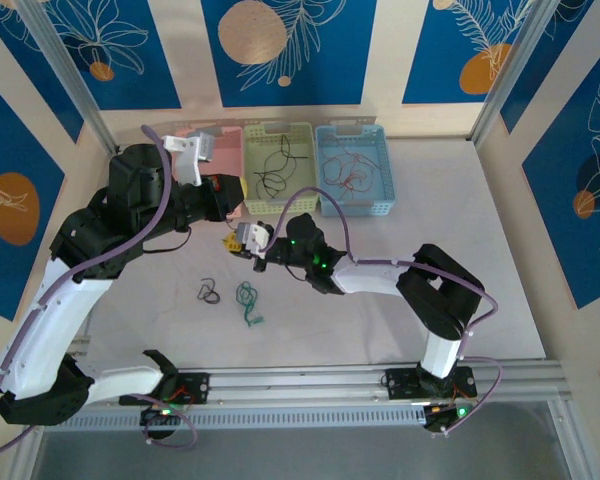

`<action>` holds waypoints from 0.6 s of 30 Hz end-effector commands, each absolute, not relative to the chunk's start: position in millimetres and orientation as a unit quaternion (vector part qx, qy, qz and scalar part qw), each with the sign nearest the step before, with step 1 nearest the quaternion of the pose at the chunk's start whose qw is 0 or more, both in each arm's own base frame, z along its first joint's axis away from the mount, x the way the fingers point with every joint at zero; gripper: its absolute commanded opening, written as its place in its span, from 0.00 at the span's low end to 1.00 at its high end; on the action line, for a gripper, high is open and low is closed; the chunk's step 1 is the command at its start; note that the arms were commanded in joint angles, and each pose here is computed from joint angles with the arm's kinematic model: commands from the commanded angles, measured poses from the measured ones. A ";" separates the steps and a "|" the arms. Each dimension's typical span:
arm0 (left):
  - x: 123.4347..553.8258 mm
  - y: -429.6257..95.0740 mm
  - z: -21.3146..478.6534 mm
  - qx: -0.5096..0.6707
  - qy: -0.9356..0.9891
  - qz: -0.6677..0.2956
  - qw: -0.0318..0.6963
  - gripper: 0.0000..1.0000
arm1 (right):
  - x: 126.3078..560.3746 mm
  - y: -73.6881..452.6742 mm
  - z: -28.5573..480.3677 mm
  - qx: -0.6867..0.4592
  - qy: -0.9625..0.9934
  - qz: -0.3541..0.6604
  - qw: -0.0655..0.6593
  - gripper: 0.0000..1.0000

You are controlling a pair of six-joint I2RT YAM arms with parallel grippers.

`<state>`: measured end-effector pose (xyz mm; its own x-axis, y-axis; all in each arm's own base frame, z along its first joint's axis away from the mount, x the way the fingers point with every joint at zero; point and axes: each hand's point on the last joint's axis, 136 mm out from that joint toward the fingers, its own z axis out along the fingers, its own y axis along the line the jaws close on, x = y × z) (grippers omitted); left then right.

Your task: Untangle the cables

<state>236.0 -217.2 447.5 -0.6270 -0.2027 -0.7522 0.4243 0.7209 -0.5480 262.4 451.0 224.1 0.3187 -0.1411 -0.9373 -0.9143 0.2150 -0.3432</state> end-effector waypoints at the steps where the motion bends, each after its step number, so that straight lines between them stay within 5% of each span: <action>1: 238.8 -199.0 462.5 0.059 0.813 -0.337 0.470 0.00 | 245.7 438.9 234.2 -0.550 0.469 0.336 0.604 0.00; 7: 249.8 -132.4 481.6 0.017 0.814 -0.212 0.541 0.00 | 238.6 389.5 212.6 -0.500 0.519 0.372 0.586 0.00; 18: 254.3 -39.2 460.3 -0.048 0.828 -0.004 0.559 0.00 | 250.2 286.7 202.5 -0.359 0.607 0.389 0.593 0.00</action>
